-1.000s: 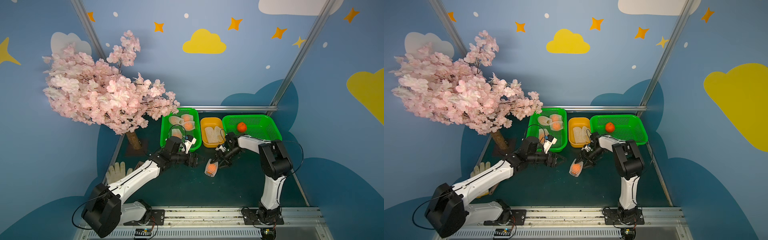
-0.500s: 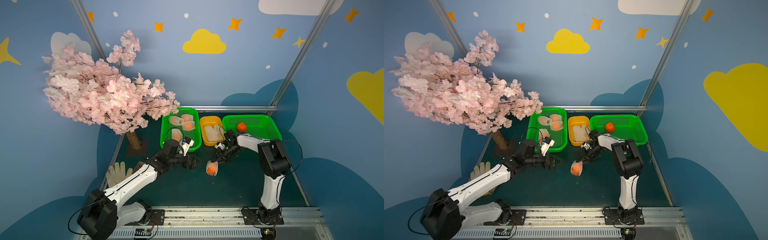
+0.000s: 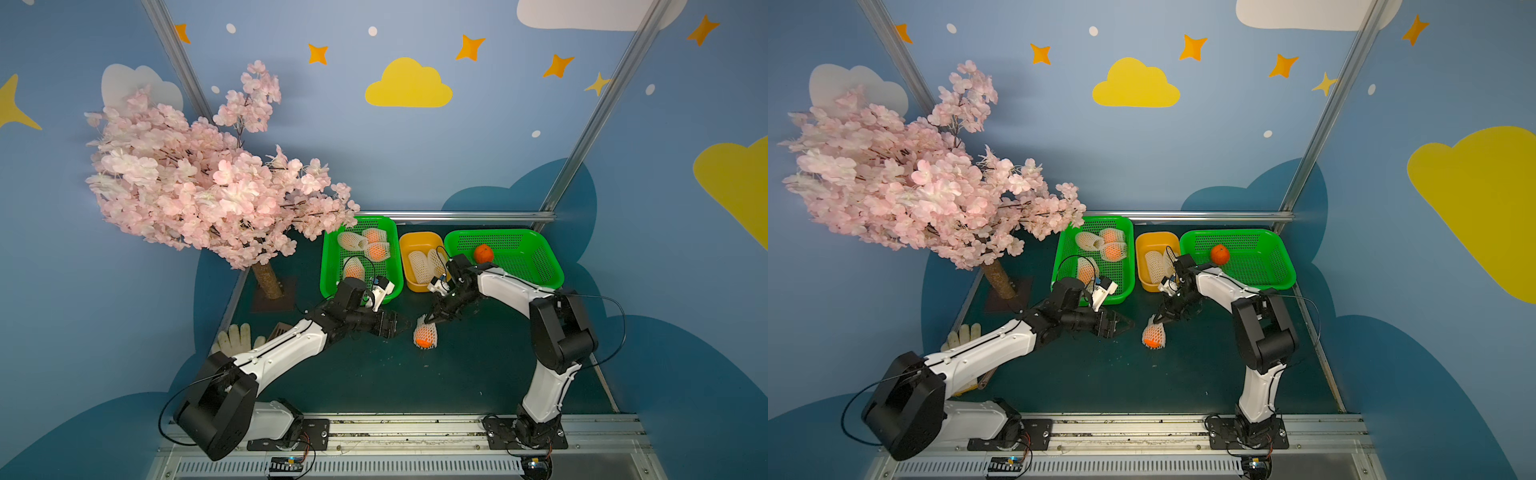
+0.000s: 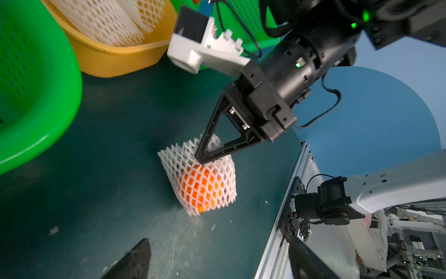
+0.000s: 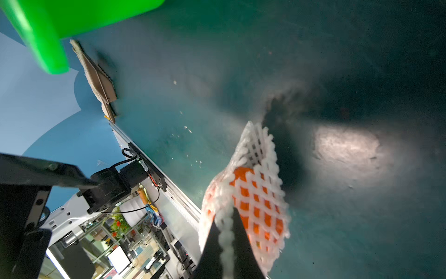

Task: Remove foam nets from oranges
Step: Remove the foam net from the orange, then place the foam net into the storage box.

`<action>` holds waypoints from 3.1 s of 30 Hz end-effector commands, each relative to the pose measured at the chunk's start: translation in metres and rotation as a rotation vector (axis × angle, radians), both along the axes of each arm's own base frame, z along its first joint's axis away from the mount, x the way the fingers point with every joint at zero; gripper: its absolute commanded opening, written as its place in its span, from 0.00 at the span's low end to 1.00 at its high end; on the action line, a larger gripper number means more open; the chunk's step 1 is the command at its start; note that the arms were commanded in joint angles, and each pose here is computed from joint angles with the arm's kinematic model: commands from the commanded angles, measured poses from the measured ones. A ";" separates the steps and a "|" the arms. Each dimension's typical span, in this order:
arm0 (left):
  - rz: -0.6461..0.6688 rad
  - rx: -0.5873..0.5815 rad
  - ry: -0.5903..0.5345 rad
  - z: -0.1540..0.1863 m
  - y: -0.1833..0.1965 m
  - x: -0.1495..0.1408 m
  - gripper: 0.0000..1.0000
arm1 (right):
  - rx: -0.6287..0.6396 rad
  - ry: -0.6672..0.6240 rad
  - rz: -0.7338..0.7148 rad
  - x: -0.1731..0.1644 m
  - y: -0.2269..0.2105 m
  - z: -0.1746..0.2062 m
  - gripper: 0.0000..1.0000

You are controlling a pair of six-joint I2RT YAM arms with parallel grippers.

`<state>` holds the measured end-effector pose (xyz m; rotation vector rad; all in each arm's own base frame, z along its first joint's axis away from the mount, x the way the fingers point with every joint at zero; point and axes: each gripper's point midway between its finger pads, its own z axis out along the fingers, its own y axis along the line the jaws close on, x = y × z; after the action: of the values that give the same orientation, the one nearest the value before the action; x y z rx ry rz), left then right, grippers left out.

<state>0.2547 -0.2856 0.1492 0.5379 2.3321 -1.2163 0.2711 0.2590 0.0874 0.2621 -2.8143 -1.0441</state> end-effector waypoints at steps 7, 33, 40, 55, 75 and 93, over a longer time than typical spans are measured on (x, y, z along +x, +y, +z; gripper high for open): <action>-0.083 -0.051 0.023 0.001 -0.033 0.019 0.88 | 0.058 -0.203 0.021 0.006 0.007 0.030 0.00; -0.190 -0.007 0.111 0.009 -0.054 -0.008 0.88 | 0.121 -0.282 -0.182 0.049 -0.049 0.101 0.02; -0.107 -0.004 0.138 -0.002 -0.039 -0.030 0.89 | 0.136 -0.274 -0.186 0.077 -0.041 0.113 0.13; 0.009 0.046 -0.007 0.022 -0.005 -0.039 0.90 | 0.017 -0.246 -0.208 0.181 -0.021 0.089 0.20; 0.161 0.110 -0.075 0.042 0.041 -0.037 0.90 | -0.187 -0.265 -0.094 0.201 0.022 0.020 0.33; 0.223 0.152 -0.083 0.041 0.058 -0.025 0.91 | -0.332 -0.591 -0.093 0.245 0.013 0.048 0.75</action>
<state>0.2281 -0.2329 0.1869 0.3617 2.3593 -0.9314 0.5038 0.2672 0.1002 0.3845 -3.3891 -0.5354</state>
